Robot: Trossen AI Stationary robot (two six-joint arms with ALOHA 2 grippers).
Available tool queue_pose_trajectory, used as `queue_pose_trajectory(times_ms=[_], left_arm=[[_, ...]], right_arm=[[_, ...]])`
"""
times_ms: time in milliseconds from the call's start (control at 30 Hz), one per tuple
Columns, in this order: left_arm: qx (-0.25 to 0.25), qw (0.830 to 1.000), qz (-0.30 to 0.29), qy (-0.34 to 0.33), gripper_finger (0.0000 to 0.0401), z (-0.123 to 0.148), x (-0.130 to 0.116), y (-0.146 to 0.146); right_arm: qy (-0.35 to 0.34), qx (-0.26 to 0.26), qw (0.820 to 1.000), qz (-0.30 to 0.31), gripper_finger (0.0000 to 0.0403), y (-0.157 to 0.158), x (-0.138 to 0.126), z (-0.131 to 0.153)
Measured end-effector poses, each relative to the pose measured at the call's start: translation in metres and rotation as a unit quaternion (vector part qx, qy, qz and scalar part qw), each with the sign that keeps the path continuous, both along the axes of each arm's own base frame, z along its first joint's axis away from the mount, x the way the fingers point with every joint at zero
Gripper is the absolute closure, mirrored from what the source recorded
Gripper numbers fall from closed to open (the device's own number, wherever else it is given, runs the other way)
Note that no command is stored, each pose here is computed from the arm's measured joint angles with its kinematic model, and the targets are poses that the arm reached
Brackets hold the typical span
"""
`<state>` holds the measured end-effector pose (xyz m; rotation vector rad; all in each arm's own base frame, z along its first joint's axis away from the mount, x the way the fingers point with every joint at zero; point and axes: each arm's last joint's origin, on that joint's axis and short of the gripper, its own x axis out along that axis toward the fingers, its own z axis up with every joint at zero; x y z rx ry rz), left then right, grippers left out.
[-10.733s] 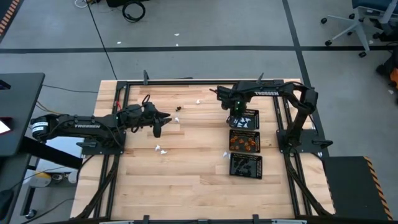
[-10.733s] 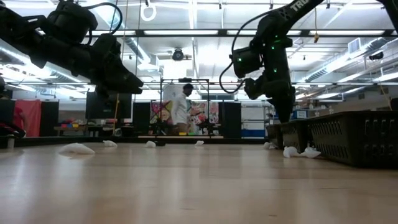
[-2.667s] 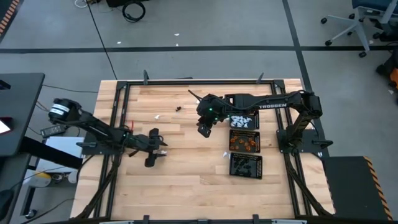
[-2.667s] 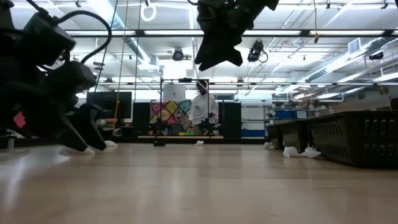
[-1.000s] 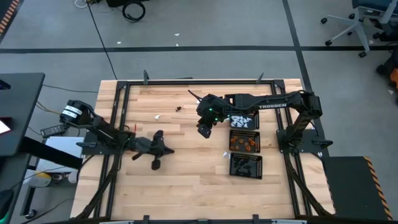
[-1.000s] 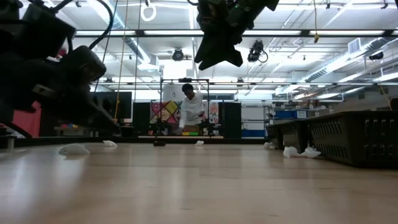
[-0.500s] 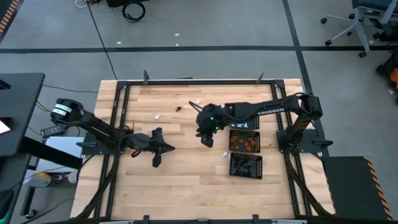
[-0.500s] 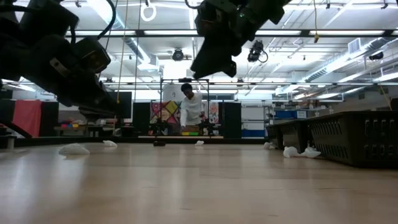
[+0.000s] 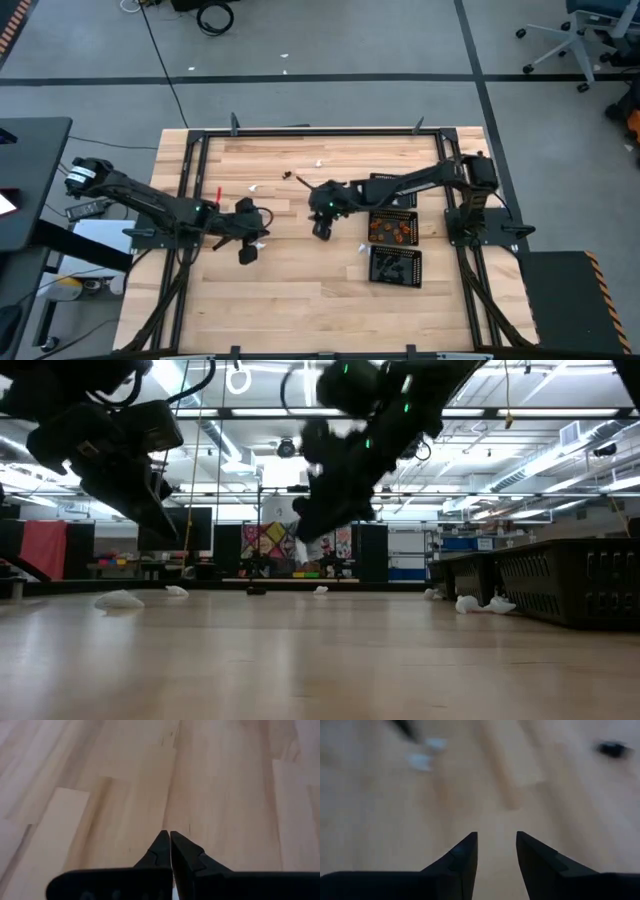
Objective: Sort Halloween decoration
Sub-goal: Put the white ghost toy into the top black bin
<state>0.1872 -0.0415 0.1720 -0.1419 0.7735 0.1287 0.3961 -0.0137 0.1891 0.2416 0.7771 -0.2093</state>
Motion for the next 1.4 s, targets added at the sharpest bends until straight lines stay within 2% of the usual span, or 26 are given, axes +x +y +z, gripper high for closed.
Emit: queue_pose_trajectory(times_ms=[133,300,433,567,700,800,933,1067,1133,1400], left_arm=[[-0.001,1.000,0.001,-0.005,0.0401,0.009,0.004,-0.001],[-0.003,1.000,0.003,-0.015,0.0401,0.015,0.007,0.000],[-0.002,1.000,0.010,-0.019,0.0401,0.016,0.008,0.002],[0.009,0.999,0.038,-0.033,0.0401,0.018,0.011,0.009],[0.021,0.997,0.057,-0.040,0.0401,0.019,0.013,0.019],[0.023,0.996,0.071,-0.039,0.0401,0.019,0.013,0.024],[0.023,0.996,0.081,-0.039,0.0401,0.019,0.014,0.028],[0.023,0.996,0.083,-0.038,0.0401,0.019,0.014,0.029],[0.023,0.996,0.083,-0.038,0.0401,0.019,0.014,0.029],[0.022,0.995,0.083,-0.044,0.0401,0.020,0.014,0.029]], right_arm=[[0.020,-0.022,0.998,-0.053,0.0250,-0.037,0.000,-0.015],[0.014,-0.058,0.998,-0.032,0.0212,-0.080,-0.002,-0.017],[0.067,-0.044,0.996,-0.035,0.0177,-0.113,-0.012,-0.011],[0.114,-0.044,0.992,-0.012,0.0173,-0.139,-0.015,-0.008],[0.098,-0.050,0.994,-0.006,0.0185,-0.163,-0.006,-0.003],[0.094,-0.043,0.995,0.001,0.0189,-0.179,-0.001,-0.013],[0.038,-0.037,0.999,-0.006,0.0187,-0.201,0.002,-0.012],[0.028,-0.035,0.999,-0.003,0.0181,-0.215,-0.002,-0.019],[0.029,-0.051,0.998,0.011,0.0181,-0.219,-0.002,-0.020],[0.066,-0.037,0.996,0.037,0.0182,-0.210,-0.001,-0.037]])
